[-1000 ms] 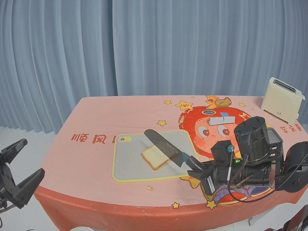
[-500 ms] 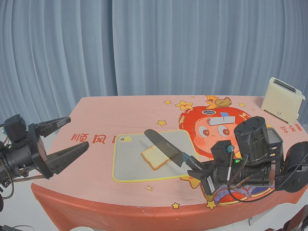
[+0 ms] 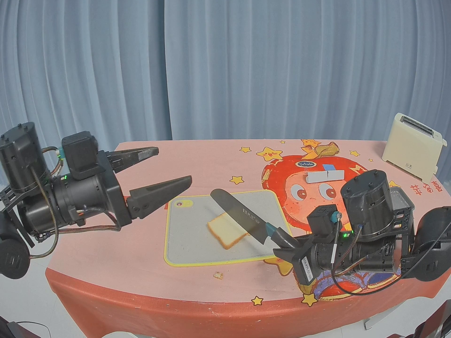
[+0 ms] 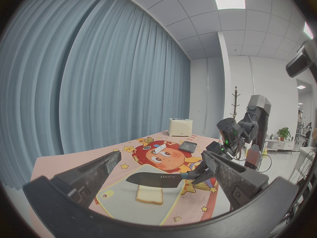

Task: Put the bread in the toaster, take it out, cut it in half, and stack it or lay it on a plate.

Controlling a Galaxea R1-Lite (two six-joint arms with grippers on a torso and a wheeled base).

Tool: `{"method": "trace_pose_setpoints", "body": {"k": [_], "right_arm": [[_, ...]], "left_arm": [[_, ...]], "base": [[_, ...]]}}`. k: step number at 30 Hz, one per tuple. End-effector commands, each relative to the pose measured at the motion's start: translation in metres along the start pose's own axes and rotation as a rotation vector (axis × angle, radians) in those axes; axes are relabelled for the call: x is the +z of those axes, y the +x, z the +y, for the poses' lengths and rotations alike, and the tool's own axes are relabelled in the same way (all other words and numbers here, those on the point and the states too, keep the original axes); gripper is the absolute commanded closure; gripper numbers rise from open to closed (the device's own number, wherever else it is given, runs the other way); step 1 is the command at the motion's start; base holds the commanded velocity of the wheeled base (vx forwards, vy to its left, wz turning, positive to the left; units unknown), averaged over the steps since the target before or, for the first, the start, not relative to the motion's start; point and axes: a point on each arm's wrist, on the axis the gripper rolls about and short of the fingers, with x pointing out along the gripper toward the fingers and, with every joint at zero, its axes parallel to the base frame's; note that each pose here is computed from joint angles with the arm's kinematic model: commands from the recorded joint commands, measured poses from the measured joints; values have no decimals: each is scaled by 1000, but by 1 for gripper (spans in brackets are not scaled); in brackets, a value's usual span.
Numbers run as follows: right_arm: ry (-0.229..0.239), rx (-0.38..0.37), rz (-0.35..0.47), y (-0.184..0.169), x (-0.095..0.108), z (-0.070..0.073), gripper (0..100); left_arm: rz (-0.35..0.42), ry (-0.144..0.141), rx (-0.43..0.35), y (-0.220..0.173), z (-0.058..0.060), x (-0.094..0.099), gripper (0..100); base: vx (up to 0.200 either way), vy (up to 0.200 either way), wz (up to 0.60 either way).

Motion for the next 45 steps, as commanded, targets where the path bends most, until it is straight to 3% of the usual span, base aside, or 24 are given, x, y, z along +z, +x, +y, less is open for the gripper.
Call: {"method": "trace_pose_setpoints", "body": {"k": [1,2,3,5,10,16,21,30,35,37,40,41,42,45], "right_arm": [[0,1,8,7,1,1,100],[-2,3,8,7,1,2,100],[-2,3,8,7,1,2,100],[-2,4,5,8,3,3,100],[-6,3,4,9,4,5,100],[-7,3,7,10,3,5,100],[-4,0,7,10,3,4,100],[2,-9,7,11,4,0,100],[3,-10,10,12,3,0,100],[3,-8,9,12,4,1,100],[1,-7,4,12,5,1,100],[1,-7,4,12,5,1,100],[0,-6,4,12,5,2,100],[-1,-5,7,12,4,3,100]], "left_arm": [[50,-29,1,21,12,-13,0],[55,-32,-2,23,12,-14,0],[55,-32,-2,23,12,-14,100],[66,-35,-20,34,10,-17,100],[83,-51,-40,61,19,-27,100],[4,-4,-50,93,32,-31,100],[4,-3,-16,119,46,-48,100],[1,5,-51,129,32,-48,100],[37,-5,-25,136,36,-63,100],[44,9,-3,138,38,-67,100],[60,60,30,141,41,-74,100],[60,60,30,141,41,-74,100],[59,90,32,143,42,-74,100],[58,112,34,145,43,-75,100]], "base": [[0,0,0],[0,0,0],[0,0,0],[0,0,0],[0,0,0],[0,0,0],[0,0,0],[0,0,0],[0,0,0],[0,0,0],[0,0,0],[0,0,0],[0,0,0],[0,0,0]]}}
